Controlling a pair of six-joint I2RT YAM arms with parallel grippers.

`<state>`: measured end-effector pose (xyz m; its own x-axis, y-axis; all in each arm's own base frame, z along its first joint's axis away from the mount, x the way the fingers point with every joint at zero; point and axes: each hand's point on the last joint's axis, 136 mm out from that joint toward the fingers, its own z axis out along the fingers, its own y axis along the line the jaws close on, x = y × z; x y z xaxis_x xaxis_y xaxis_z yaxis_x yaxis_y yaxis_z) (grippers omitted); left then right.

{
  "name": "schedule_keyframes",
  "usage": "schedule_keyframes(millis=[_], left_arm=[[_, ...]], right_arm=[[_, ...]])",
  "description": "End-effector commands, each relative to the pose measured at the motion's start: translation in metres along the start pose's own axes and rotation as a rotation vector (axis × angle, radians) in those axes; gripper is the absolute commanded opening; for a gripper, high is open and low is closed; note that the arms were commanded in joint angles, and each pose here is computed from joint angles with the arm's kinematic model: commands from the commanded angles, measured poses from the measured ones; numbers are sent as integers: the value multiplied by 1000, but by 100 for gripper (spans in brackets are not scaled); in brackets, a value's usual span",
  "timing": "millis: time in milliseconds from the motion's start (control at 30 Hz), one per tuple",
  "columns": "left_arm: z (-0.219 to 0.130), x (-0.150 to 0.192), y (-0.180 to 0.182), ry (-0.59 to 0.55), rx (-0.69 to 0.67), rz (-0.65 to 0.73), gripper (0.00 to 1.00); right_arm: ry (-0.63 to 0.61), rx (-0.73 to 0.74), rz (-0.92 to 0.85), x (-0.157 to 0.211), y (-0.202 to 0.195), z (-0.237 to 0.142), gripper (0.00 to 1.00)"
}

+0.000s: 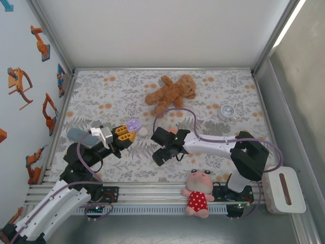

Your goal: Insert wireless bluetooth earbuds into charging case

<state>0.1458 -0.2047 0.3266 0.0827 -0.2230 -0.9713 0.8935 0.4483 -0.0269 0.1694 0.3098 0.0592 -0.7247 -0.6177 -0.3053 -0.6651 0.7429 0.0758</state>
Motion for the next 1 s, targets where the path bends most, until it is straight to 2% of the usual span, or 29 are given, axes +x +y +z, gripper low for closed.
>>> schedule_keyframes(millis=[0, 267, 433, 667, 967], left_arm=[[-2, -10, -3, -31, 8, 1, 4], [-3, -10, -3, -31, 7, 2, 4], [-4, -9, -3, -31, 1, 4, 4], [-4, -9, -2, -29, -1, 6, 4], [-3, -8, -2, -25, 0, 6, 4]], right_arm=[[-28, -78, 17, -14, 17, -13, 86], [43, -112, 71, -8, 24, 4, 58], [81, -103, 80, -3, 24, 14, 45], [105, -82, 87, -1, 21, 24, 37], [125, -63, 88, 3, 16, 30, 32]])
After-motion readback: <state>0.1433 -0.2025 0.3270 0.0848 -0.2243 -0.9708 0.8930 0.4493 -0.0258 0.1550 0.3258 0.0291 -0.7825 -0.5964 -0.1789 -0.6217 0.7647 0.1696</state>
